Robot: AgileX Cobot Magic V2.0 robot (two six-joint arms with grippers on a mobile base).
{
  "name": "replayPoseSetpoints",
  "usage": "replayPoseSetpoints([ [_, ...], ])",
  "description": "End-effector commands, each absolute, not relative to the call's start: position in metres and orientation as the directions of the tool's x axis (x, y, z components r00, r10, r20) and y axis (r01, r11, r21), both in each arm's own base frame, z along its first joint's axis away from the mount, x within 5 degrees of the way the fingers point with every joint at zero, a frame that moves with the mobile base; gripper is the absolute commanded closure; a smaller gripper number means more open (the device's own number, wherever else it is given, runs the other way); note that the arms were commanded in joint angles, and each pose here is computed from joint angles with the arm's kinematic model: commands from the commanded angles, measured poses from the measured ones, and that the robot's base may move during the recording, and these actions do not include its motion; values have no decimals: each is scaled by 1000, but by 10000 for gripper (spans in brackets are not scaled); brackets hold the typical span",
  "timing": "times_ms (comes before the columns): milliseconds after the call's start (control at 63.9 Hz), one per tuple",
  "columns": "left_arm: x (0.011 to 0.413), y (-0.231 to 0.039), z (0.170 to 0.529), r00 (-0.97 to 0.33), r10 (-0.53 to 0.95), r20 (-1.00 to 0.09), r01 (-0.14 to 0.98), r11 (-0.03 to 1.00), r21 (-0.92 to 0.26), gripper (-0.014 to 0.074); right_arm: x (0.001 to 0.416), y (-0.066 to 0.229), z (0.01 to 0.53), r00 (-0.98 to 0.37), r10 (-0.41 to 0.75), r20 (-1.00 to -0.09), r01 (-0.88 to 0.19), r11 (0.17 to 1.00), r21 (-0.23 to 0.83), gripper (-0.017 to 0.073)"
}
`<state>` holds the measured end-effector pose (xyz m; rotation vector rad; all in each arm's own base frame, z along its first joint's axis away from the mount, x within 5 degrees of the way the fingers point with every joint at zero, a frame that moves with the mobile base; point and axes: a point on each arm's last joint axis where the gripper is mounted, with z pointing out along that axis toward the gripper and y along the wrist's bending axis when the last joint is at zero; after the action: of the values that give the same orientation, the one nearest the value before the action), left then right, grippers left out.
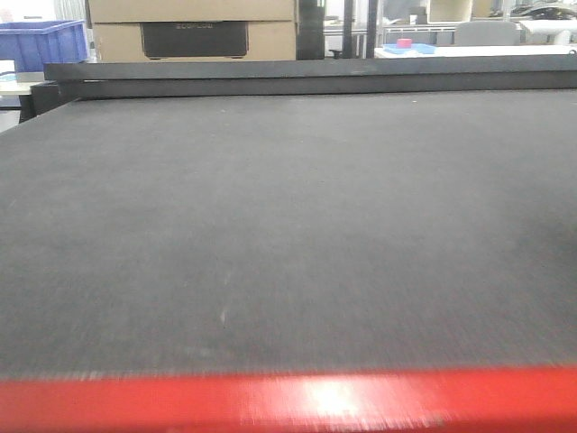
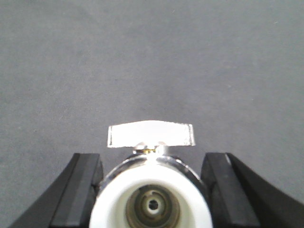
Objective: Place valve from conveyor to right shelf box
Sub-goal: 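Drive the base away from the conveyor toward the shelf of blue bins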
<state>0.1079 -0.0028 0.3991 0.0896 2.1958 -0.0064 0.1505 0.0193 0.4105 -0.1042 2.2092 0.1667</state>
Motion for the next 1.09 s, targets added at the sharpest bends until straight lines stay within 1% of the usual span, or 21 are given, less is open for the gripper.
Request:
replayPoseSetpoints([
  [0,110,-4,408,-499,51,-865,67,998,20,704,152,18,423,-498,4,-867,-129,989,78,727],
  [219,112,-4,412,-458,49,-888,62,998,23,704,155,18,428,-442,13,-897,-126,989,77,727],
  [1079,113,-4,413,-446,48,-894,61,998,23,704,155,18,428,-442,13,-897,-126,989,77,727],
])
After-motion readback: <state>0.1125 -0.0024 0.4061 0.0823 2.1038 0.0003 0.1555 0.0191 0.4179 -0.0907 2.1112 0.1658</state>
